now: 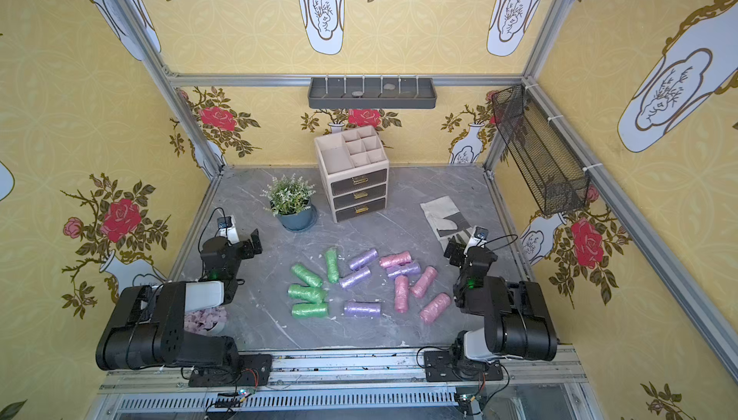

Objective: Sort the rolls of trash bags by color and place them into the drawer
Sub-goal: Open the drawer in the storage box.

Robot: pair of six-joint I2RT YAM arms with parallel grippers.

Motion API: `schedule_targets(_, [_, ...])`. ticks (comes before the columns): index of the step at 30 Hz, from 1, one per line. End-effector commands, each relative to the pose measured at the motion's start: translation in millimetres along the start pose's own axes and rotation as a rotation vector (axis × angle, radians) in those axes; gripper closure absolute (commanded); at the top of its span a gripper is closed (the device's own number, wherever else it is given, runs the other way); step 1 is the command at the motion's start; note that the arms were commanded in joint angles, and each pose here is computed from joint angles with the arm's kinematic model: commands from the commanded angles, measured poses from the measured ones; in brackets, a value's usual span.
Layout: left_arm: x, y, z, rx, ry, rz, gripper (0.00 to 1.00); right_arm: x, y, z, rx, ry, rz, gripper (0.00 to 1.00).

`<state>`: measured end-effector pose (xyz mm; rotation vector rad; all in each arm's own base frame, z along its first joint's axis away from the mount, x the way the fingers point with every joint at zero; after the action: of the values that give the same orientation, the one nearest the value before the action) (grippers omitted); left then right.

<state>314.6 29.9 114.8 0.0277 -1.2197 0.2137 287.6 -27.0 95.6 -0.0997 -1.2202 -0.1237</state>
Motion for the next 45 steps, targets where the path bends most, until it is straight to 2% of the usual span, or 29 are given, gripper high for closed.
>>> schedule_targets(1, [2.9,-1.2,-0.1,-0.009,-0.014,0.000,0.01,9.6,0.3,0.8,0.002,-0.053,-0.008,0.03])
schedule_targets(32, [2.5,-0.5,-1.3,-0.020,-0.004,0.006,0.00,9.5,0.2,0.1,0.008,-0.049,-0.011,0.03])
schedule_targets(35, [10.7,2.2,-0.3,0.012,-0.004,0.008,0.02,9.9,-0.9,-1.1,0.018,-0.045,-0.018,0.03])
schedule_targets(37, [28.9,7.0,7.2,0.089,0.013,0.020,0.03,12.5,-0.7,1.2,0.014,-0.058,-0.005,0.03])
schedule_targets(39, [52.1,13.8,20.7,0.187,-0.018,0.067,0.10,31.8,6.5,1.2,0.000,-0.022,0.033,0.03])
schedule_targets(40, [64.1,15.3,29.2,0.215,-0.047,0.118,0.13,56.7,12.4,3.3,0.001,-0.028,0.046,0.03])
schedule_targets(42, [86.7,13.2,44.5,0.232,-0.098,0.200,0.25,94.6,13.9,15.2,-0.023,-0.082,-0.040,0.03])
schedule_targets(44, [107.6,7.0,57.2,0.255,-0.104,0.245,0.33,134.3,22.9,27.6,0.041,-0.134,-0.103,0.03])
schedule_targets(45, [119.0,0.9,63.2,0.255,-0.091,0.251,0.36,149.5,30.4,32.5,0.074,-0.112,-0.116,0.02])
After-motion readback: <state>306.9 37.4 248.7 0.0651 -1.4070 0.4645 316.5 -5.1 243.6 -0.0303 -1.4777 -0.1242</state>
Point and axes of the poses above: each gripper's point midway between its finger pads, its own z axis back along the fingers, its own y axis along the line the jaws close on, x = y × z, the point moved 6 cm from there along z, back along the fingers, and after that the axes turned 6 degrees about z, right-handed, at the moved point
